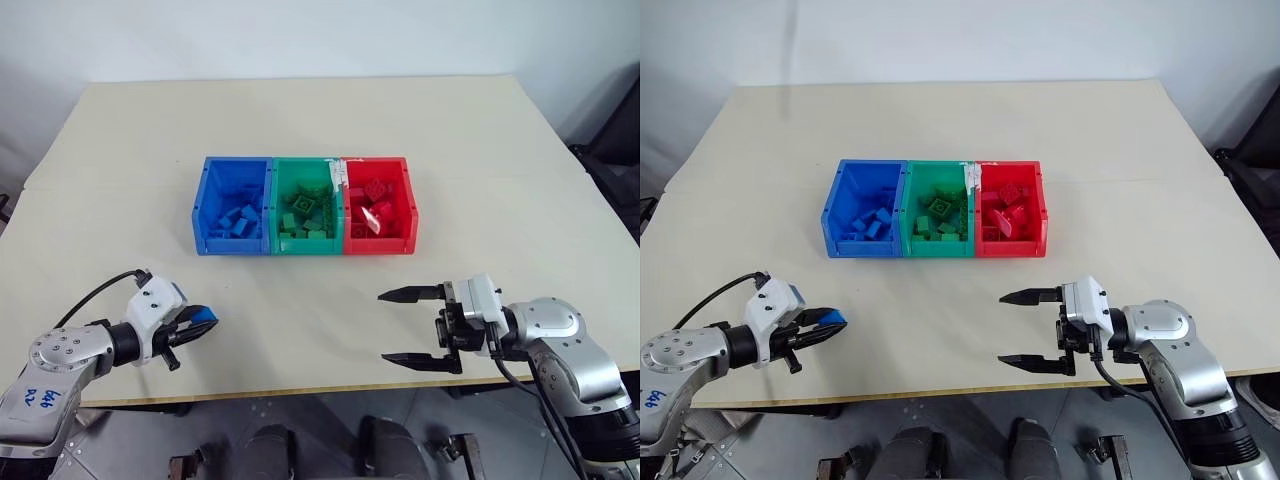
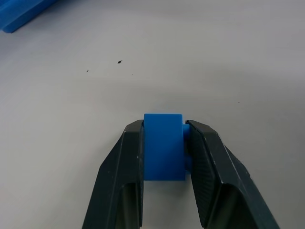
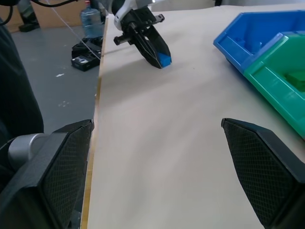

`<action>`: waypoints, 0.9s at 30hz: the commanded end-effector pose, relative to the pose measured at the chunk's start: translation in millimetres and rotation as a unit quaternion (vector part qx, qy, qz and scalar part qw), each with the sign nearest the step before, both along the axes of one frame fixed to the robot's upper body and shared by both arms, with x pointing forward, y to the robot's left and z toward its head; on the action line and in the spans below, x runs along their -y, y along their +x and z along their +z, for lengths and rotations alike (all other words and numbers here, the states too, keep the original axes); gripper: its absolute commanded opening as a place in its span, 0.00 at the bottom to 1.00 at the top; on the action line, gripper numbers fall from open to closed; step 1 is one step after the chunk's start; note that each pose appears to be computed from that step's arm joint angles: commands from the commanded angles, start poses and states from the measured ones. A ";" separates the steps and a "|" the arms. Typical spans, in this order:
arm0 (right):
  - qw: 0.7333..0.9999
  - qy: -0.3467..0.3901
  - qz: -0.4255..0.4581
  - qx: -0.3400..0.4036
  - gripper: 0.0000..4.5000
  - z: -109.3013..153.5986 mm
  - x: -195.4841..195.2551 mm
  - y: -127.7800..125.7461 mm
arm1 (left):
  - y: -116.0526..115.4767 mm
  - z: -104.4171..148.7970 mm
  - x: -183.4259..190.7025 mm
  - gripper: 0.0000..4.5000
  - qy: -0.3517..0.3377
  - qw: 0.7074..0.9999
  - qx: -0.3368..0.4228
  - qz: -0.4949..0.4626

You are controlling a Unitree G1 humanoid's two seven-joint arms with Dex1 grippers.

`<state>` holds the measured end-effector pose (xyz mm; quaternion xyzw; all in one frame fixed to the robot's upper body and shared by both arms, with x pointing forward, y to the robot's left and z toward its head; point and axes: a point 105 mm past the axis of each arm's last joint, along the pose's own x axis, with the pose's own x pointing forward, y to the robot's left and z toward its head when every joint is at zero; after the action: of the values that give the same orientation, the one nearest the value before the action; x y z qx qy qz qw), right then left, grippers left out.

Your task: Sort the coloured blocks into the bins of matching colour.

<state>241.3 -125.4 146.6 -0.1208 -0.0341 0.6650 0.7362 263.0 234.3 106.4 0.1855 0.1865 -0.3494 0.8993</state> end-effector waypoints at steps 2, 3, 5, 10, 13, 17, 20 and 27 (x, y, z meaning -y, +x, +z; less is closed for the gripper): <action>0.997 0.039 -0.048 0.035 1.00 16.8 4.2 5.3 | 17.8 47.8 16.2 0.21 -0.075 0.991 0.110 -0.030; 0.995 0.059 -0.070 0.042 1.00 21.7 6.0 8.6 | 21.9 61.2 21.8 0.21 -0.094 0.985 0.137 -0.039; 0.988 0.097 -0.107 0.049 1.00 30.7 9.1 12.9 | 31.3 82.5 27.8 0.21 -0.110 0.976 0.184 -0.043; 0.968 0.159 -0.178 0.080 1.00 53.0 17.2 16.6 | 66.7 121.0 35.0 0.21 -0.130 0.958 0.254 -0.013; 0.957 0.165 -0.209 0.112 1.00 60.0 22.4 20.1 | 83.6 119.7 41.6 0.21 -0.125 0.961 0.244 -0.026; 0.955 0.156 -0.218 0.126 1.00 61.7 24.1 19.5 | 107.2 109.3 42.2 0.37 -0.119 0.968 0.222 -0.023; 0.958 0.140 -0.215 0.129 1.00 58.6 23.0 17.1 | 120.1 104.3 43.3 0.58 -0.117 0.969 0.216 -0.020; 0.963 0.127 -0.201 0.125 1.00 54.0 19.0 12.1 | 106.5 113.1 33.8 0.99 -0.121 0.961 0.246 -0.039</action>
<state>259.5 -145.4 192.4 -0.0951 -0.1676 0.4672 0.8629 380.3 195.7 203.6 0.1485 -0.0570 -0.3421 0.9261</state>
